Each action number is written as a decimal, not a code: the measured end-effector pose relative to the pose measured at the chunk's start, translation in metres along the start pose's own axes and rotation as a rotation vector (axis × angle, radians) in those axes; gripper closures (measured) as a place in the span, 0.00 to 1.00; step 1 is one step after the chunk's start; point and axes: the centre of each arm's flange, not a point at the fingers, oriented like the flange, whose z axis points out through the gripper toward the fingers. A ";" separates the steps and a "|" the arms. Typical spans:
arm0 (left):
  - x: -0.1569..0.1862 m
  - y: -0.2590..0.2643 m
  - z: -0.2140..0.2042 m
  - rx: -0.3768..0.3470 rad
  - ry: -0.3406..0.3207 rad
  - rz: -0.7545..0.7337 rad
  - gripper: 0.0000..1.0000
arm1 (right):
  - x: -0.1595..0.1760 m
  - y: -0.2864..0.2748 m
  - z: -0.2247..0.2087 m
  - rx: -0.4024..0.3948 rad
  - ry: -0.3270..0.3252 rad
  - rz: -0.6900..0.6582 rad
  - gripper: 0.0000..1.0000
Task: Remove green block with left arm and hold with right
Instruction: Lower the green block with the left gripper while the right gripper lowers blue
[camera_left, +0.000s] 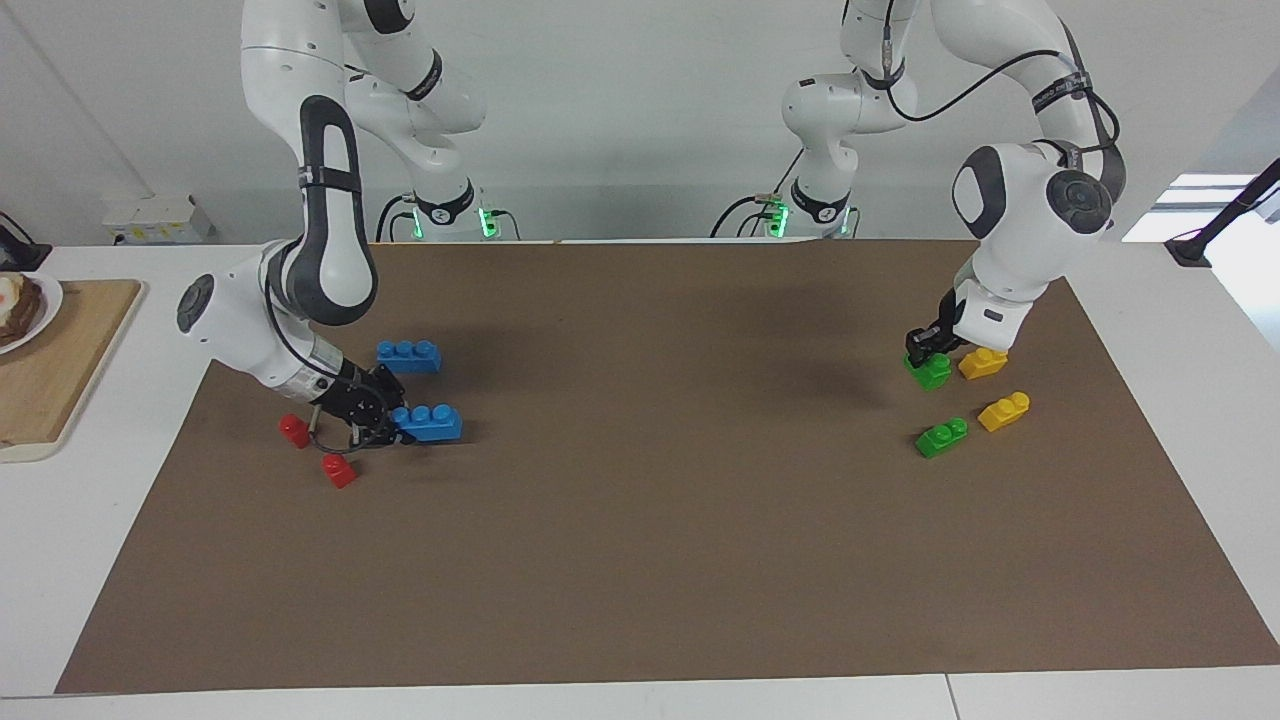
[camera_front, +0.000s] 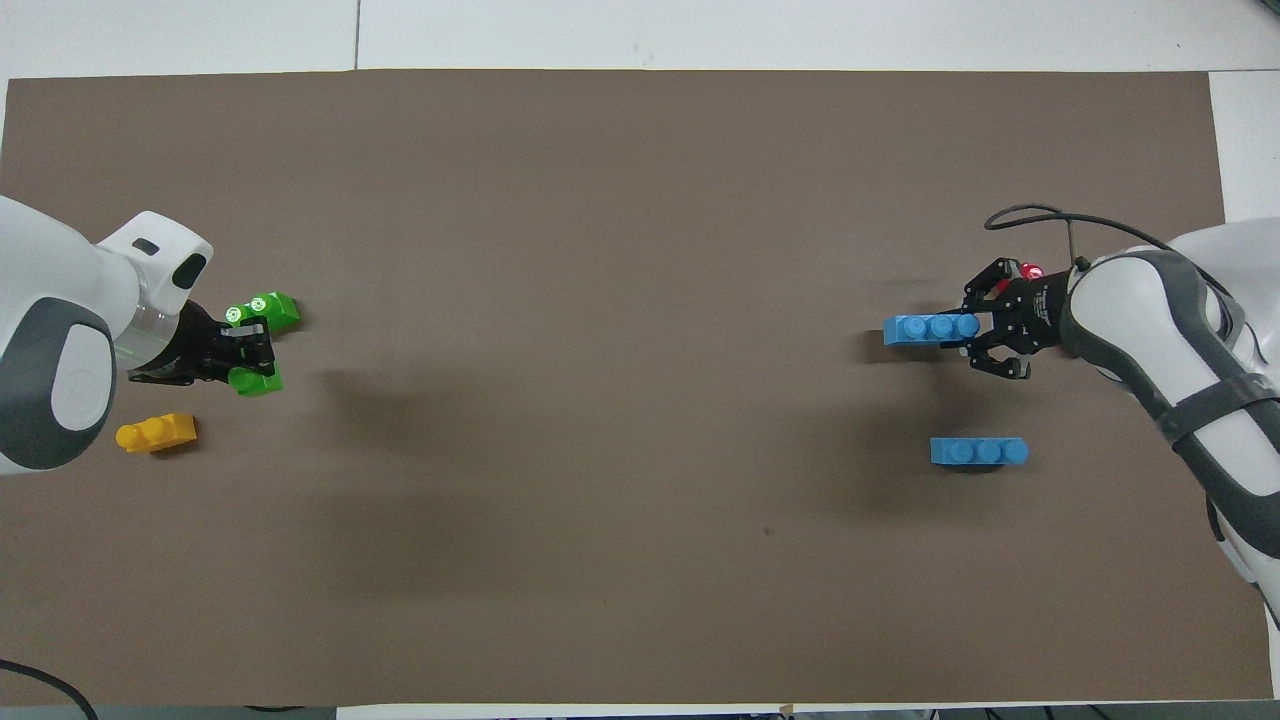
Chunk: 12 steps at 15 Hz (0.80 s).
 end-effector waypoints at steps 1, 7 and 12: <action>-0.001 0.000 0.009 0.002 -0.009 0.040 0.65 | 0.002 0.003 0.003 -0.006 0.000 0.005 0.66; -0.011 -0.007 0.052 0.006 -0.031 0.026 0.65 | 0.010 0.011 0.017 0.014 0.030 0.007 0.66; -0.026 -0.011 0.086 0.014 -0.058 -0.049 0.65 | 0.009 0.012 0.018 0.012 0.031 -0.050 0.61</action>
